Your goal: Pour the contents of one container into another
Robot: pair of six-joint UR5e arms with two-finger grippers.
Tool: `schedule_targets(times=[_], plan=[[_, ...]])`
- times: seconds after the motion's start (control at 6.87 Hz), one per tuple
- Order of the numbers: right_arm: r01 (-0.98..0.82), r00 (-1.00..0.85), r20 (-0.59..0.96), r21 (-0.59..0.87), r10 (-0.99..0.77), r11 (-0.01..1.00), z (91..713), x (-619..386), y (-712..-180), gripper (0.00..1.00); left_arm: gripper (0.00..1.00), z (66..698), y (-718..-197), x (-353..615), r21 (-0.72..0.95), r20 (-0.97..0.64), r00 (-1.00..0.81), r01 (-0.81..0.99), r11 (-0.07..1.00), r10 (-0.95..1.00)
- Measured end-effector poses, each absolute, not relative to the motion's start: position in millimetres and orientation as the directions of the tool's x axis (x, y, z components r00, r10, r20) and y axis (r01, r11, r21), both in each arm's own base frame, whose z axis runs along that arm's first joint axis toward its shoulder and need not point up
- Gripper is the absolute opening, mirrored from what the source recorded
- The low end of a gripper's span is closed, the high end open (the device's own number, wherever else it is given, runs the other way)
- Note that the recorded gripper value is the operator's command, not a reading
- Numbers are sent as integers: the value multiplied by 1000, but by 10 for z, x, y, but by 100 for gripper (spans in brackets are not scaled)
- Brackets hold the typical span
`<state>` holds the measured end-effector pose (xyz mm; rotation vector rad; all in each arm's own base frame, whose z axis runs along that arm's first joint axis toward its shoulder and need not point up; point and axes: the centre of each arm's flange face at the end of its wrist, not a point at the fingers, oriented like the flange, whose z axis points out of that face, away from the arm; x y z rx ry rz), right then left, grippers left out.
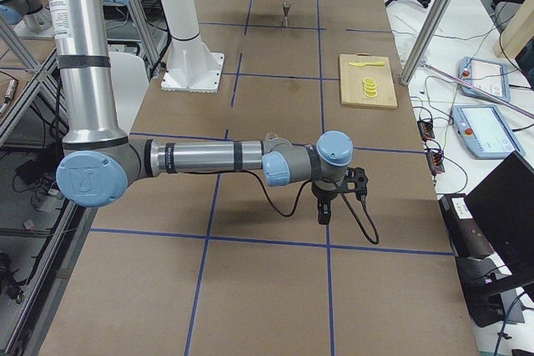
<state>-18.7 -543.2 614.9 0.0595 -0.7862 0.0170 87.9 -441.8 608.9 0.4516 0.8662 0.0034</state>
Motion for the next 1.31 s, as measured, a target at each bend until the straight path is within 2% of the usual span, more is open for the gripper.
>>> schedule_targets(times=[0.58,1.31], plan=[[-22,702,711,75,-38,997,6107,-277,-5440,100,99,6176,-3413,1655,359,-839,536,421,833,90],[-19,700,712,86,-48,996,6051,-292,-5447,100,100,6213,-2809,2342,510,-768,628,483,711,124]])
